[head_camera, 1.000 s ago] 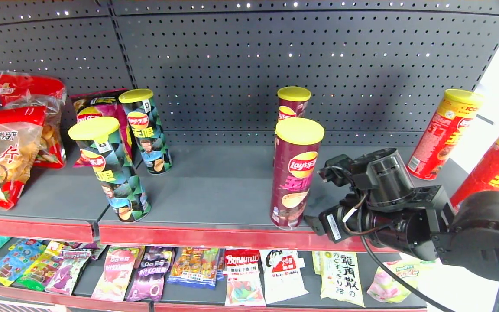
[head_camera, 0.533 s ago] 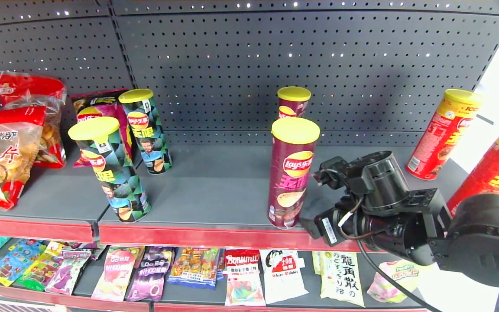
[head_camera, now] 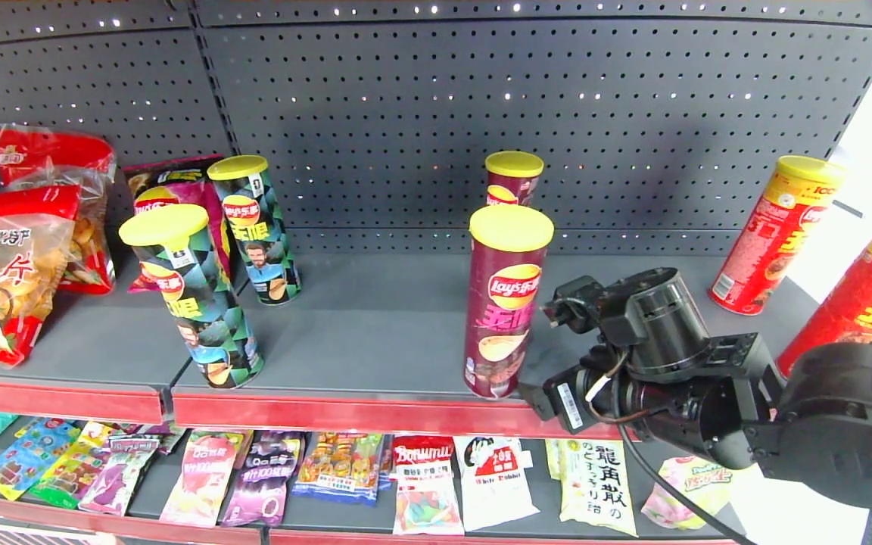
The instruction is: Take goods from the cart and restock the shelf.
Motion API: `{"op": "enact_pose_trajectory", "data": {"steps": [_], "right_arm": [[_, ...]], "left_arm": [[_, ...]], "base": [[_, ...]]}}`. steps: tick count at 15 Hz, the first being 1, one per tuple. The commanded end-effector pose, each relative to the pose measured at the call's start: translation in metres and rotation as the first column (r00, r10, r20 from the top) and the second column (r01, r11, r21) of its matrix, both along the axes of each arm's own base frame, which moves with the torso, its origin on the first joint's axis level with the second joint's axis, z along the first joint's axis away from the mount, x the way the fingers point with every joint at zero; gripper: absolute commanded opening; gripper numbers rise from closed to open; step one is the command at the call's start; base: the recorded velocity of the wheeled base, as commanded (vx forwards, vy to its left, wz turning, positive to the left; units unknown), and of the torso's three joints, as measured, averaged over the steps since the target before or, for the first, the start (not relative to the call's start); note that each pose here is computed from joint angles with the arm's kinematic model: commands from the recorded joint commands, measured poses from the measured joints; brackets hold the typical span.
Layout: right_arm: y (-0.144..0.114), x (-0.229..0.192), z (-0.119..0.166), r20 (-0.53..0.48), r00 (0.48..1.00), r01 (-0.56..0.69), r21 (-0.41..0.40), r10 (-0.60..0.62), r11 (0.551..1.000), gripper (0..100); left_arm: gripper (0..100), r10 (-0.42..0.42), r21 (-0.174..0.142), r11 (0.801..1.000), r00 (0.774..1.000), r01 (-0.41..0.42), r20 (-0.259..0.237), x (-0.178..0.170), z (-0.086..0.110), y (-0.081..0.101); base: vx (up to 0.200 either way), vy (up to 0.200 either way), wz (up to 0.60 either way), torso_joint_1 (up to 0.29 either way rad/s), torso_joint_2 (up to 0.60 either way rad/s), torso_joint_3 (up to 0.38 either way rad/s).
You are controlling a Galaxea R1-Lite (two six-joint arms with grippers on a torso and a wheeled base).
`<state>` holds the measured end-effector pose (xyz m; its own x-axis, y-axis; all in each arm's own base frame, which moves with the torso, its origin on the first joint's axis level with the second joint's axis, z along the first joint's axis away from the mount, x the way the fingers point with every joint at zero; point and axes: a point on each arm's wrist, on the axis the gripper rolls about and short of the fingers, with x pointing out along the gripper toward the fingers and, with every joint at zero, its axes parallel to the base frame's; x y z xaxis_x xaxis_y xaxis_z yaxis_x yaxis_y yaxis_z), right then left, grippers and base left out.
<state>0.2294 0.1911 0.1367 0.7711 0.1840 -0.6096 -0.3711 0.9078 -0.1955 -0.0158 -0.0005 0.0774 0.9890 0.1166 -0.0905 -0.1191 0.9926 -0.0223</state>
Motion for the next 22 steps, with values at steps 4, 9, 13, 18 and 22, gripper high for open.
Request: {"op": "enact_pose_trajectory", "data": {"steps": [4, 9, 13, 18, 22], "right_arm": [[0.005, 0.0, -0.002, -0.004, 1.0, -0.014, -0.006, 0.014, 1.0, 100], [0.004, 0.001, -0.003, -0.006, 1.0, -0.011, -0.009, 0.011, 1.0, 100], [-0.002, -0.003, 0.006, 0.015, 1.0, -0.002, 0.007, 0.002, 1.0, 100], [-0.032, -0.036, 0.033, 0.087, 0.996, 0.003, 0.065, -0.009, 0.998, 100], [-0.087, -0.098, 0.039, 0.16, 0.987, -0.019, 0.103, 0.003, 0.995, 100]], "left_arm": [[100, 0.001, 0.0, 1.0, 1.0, -0.001, -0.001, 0.0, 0.0, 0.0], [100, 0.001, 0.0, 1.0, 1.0, -0.001, -0.001, 0.0, 0.0, 0.0], [100, 0.001, 0.0, 1.0, 1.0, -0.001, -0.001, 0.0, 0.0, 0.0], [100, 0.001, 0.0, 1.0, 1.0, -0.001, -0.001, 0.0, 0.0, 0.0], [100, 0.001, 0.0, 1.0, 1.0, -0.001, -0.001, 0.0, 0.0, 0.0]], "base": [[0.0, 0.0, 0.0, 0.0, 0.0, 0.0], [0.0, 0.0, 0.0, 0.0, 0.0, 0.0], [0.0, 0.0, 0.0, 0.0, 0.0, 0.0], [0.0, 0.0, 0.0, 0.0, 0.0, 0.0], [0.0, 0.0, 0.0, 0.0, 0.0, 0.0]]}}
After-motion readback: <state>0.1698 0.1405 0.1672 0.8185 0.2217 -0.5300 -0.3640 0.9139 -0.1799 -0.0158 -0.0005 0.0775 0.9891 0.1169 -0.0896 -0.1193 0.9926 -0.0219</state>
